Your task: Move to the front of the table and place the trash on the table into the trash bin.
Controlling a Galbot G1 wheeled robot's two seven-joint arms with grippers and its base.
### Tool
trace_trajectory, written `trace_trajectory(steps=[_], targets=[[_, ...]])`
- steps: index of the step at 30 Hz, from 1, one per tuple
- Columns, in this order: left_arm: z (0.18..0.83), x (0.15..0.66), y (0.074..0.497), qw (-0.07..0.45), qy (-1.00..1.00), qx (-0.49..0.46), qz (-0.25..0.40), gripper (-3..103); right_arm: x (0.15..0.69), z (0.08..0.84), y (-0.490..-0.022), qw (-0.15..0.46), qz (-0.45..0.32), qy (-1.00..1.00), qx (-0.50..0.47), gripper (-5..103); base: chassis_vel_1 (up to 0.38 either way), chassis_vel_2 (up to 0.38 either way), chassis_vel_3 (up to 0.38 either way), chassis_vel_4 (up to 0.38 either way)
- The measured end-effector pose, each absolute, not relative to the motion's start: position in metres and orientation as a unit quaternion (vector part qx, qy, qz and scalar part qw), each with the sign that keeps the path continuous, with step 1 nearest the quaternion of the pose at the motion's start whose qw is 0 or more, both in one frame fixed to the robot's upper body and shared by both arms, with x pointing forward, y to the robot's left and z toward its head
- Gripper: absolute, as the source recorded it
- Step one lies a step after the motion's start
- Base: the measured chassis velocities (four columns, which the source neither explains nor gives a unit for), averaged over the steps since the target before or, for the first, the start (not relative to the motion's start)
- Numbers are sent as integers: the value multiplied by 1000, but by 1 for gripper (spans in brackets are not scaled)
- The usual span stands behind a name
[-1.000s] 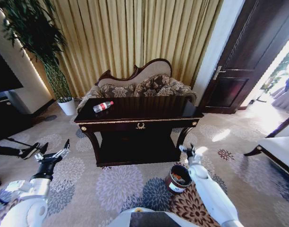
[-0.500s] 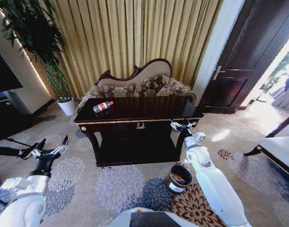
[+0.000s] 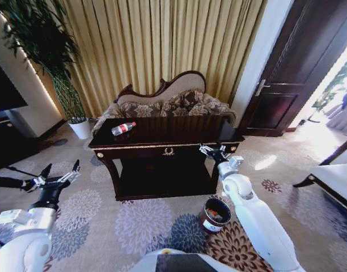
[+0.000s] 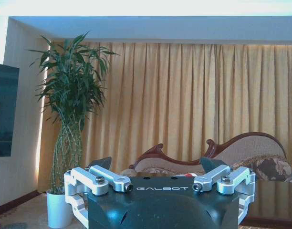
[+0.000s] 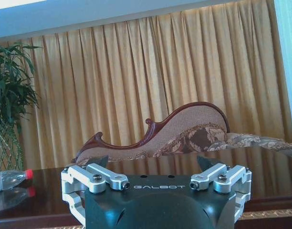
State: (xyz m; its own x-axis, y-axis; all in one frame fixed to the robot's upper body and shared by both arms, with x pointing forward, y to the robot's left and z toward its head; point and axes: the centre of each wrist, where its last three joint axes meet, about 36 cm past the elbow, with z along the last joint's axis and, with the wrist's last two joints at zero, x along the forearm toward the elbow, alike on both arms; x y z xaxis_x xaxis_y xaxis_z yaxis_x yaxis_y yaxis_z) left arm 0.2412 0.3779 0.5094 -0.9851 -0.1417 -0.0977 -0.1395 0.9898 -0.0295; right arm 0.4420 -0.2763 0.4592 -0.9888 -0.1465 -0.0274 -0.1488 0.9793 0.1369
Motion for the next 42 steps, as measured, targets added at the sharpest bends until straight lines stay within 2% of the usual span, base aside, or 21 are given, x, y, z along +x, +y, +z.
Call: trace_trajectory(steps=[23,42], targets=[[503,240,378,43,996,-73,-15,100,446,459,-274,-1,68,996,-63,100,-267,265,264,-270],[506,241,384,38,997,-69,-17,100,449,460,-266,-3,70,996,-57,100,-17,11,5,-19]])
